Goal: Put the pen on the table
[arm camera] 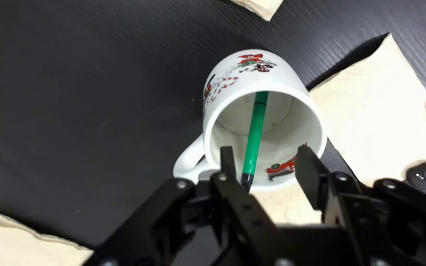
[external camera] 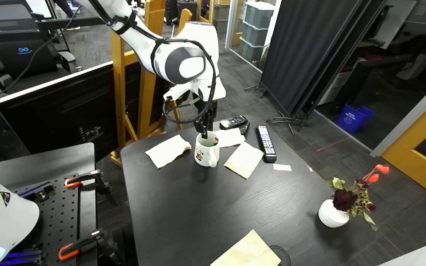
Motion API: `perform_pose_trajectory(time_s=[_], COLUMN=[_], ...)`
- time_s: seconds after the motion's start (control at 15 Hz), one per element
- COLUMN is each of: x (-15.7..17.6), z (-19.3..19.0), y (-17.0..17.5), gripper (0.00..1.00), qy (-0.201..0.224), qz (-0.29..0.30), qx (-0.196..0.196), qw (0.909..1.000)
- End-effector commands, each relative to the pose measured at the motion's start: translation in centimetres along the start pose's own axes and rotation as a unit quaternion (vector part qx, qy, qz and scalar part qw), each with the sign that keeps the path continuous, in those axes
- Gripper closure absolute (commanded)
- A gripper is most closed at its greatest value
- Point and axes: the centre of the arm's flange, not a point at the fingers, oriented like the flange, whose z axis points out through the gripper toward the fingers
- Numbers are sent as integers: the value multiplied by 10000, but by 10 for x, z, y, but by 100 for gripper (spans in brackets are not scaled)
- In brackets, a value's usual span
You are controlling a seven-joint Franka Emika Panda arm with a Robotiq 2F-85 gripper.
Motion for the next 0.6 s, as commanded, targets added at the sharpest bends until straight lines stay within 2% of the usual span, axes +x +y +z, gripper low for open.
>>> perform_pose_trajectory(time_s=[0.0, 0.53], x=[6, 11], z=[7, 28], y=[-9, -15], gripper=[52, 55], qy=[58, -14], qz=[-129, -144], qx=[29, -47], qw=[9999, 9999])
